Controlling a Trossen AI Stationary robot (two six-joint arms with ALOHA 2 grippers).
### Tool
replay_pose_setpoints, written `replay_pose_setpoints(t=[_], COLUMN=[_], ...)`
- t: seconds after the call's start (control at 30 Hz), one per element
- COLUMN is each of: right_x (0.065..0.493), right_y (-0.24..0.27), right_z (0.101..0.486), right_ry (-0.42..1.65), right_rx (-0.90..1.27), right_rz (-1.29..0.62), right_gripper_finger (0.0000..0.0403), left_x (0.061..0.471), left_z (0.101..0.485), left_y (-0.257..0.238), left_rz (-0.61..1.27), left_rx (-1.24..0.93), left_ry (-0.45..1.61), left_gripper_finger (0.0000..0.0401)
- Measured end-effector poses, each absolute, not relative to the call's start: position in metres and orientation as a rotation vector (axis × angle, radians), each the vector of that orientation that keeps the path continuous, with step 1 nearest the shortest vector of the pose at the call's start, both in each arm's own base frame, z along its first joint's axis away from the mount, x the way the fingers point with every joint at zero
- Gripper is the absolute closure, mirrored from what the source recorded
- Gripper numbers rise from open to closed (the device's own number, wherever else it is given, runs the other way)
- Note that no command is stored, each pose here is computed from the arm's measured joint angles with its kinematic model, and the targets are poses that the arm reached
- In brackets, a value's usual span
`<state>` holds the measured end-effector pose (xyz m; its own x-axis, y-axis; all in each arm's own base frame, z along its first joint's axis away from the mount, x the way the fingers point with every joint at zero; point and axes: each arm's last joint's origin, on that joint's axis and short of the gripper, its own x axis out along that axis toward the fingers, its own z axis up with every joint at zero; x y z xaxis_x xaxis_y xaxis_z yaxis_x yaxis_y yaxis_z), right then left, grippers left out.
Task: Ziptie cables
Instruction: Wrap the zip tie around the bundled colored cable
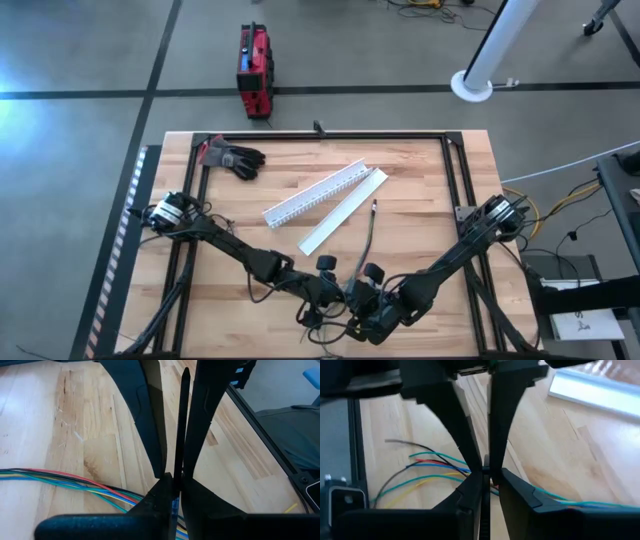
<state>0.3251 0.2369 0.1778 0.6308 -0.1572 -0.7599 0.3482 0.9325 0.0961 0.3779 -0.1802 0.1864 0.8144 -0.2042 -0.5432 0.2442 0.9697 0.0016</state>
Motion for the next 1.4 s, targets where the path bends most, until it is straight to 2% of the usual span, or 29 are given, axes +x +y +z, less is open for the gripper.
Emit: replay_pose_setpoints(t=[0.33, 0.63, 0.97, 1.4], right_x=[0.325, 0.325, 0.325, 0.311], right_y=[0.237, 0.237, 0.237, 0.235], right_z=[0.178, 0.178, 0.179, 0.199], right_ry=[0.869, 0.874, 0.885, 0.912], right_rx=[0.148, 0.138, 0.107, 0.092], right_rz=[-0.229, -0.219, -0.191, -0.175], right_gripper_finger=[0.0342, 0.0396, 0.0402, 0.0402], left_x=[0.378, 0.378, 0.378, 0.379], left_z=[0.187, 0.187, 0.187, 0.189], left_y=[-0.180, -0.180, -0.180, -0.180], left_rz=[-0.240, -0.239, -0.240, -0.233], left_rx=[0.072, 0.072, 0.071, 0.067], left_ry=[0.570, 0.570, 0.569, 0.560], left_gripper_finger=[0.0391, 0.0391, 0.0391, 0.0391])
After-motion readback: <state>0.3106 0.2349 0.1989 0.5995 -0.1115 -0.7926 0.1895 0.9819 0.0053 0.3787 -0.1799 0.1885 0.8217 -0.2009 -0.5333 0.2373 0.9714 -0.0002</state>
